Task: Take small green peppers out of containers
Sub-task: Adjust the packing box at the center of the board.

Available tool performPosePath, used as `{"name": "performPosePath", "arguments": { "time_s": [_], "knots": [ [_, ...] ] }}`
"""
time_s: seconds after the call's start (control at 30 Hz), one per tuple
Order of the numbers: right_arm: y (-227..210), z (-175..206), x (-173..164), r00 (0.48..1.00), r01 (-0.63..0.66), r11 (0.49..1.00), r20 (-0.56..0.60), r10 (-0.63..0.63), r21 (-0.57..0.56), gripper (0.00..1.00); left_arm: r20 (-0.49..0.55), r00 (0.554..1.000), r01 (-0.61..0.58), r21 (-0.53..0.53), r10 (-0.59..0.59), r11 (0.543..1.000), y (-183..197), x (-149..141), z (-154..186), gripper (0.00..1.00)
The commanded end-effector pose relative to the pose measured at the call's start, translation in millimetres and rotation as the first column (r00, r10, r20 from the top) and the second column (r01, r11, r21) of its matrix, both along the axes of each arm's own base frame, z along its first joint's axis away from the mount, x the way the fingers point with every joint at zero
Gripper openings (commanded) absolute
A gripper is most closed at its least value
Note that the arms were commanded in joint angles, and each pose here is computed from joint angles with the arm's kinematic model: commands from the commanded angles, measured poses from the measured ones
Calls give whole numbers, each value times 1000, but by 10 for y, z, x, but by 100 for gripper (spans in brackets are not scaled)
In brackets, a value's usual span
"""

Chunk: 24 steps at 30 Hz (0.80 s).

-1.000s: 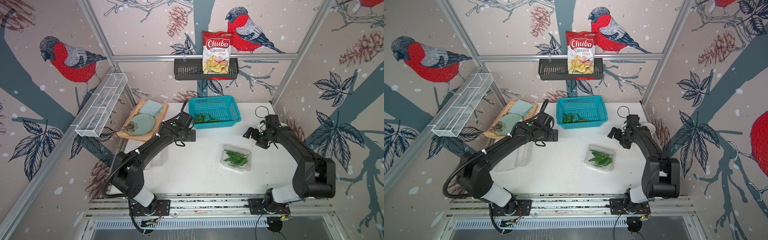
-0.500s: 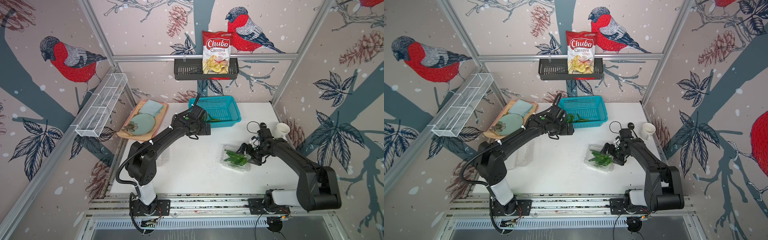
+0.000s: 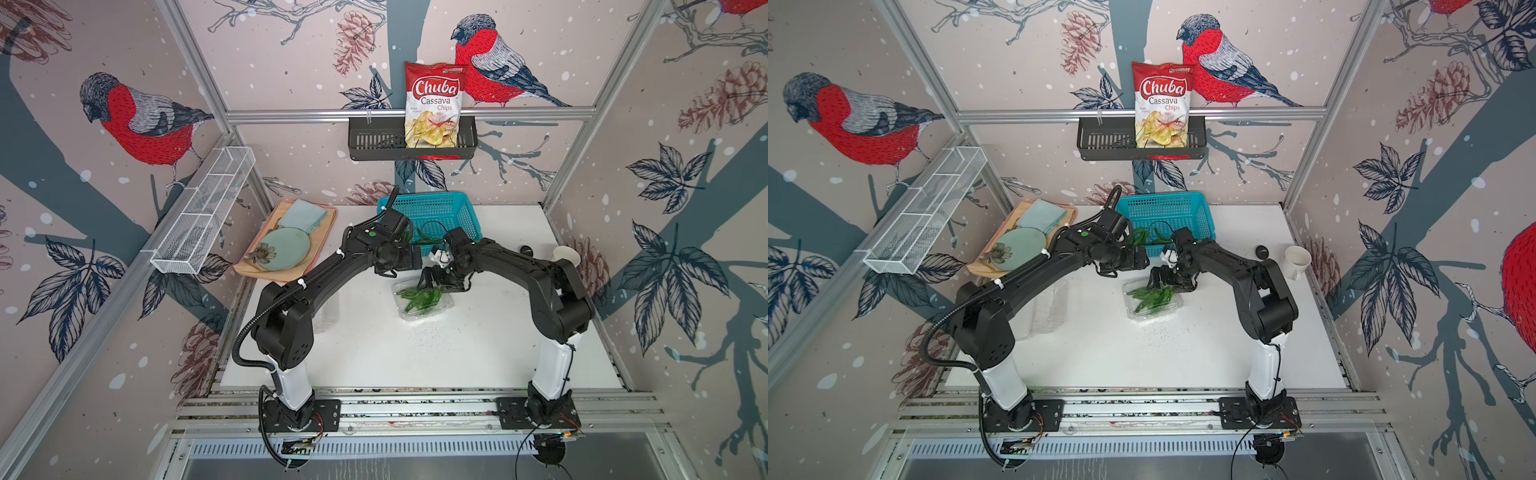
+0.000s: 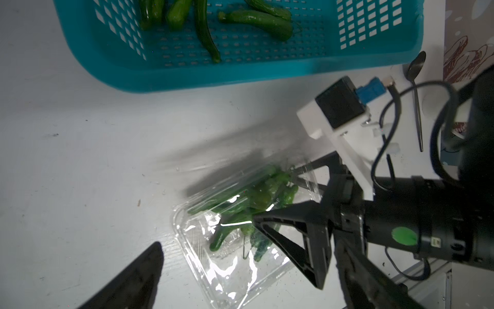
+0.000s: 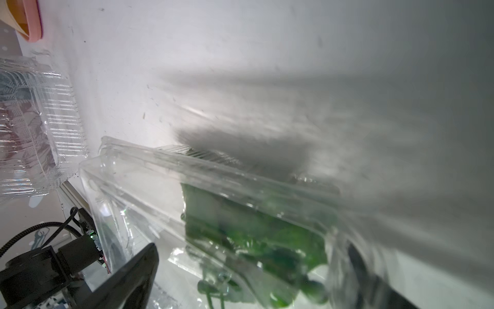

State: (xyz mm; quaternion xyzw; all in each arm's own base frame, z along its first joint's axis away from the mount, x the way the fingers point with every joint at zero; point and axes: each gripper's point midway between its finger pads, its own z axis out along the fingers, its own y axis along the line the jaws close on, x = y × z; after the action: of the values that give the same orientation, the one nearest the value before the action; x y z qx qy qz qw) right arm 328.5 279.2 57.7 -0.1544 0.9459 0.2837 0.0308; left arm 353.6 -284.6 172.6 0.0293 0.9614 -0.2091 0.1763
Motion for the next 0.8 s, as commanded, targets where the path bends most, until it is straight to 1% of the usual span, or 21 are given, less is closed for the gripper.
{"name": "performPosePath", "arguments": {
  "time_s": [0.0, 0.1, 0.17, 0.23, 0.33, 0.47, 0.57, 0.67, 0.77],
  "knots": [
    [-84, 18, 74, 1000, 4, 999, 2, -4, -36, 99, -12, 1000, 0, 9, 0, 1000, 30, -30, -17, 97],
    [-224, 191, 153, 999, 50, 999, 21, -50, -19, 99, -3, 999, 38, 54, -38, 998, 73, -35, -87, 97],
    [-337, 326, 162, 996, 85, 996, 29, -85, 3, 99, 5, 996, 92, 75, -93, 993, 49, -36, -154, 97],
    [-447, 453, 124, 992, 123, 992, 31, -124, 31, 99, 31, 987, 154, 117, -158, 981, 8, -30, -212, 97],
    [-592, 573, -32, 985, 170, 983, 28, -172, 76, 99, 72, 963, 243, 189, -260, 951, -57, -6, -308, 97],
    [-796, 561, -323, 974, 227, 968, 6, -228, 104, 93, 83, 939, 307, 235, -334, 922, -110, 66, -465, 97],
    [-896, 512, -512, 965, 263, 956, -19, -263, 134, 86, 81, 922, 353, 223, -379, 908, -199, 90, -576, 97],
    [-913, 452, -648, 958, 286, 944, -49, -281, 167, 79, 62, 914, 380, 225, -402, 897, -239, 103, -732, 97],
    [-865, 399, -708, 954, 298, 932, -77, -288, 205, 75, 58, 910, 390, 216, -410, 895, -278, 115, -796, 97]
  ]
}}
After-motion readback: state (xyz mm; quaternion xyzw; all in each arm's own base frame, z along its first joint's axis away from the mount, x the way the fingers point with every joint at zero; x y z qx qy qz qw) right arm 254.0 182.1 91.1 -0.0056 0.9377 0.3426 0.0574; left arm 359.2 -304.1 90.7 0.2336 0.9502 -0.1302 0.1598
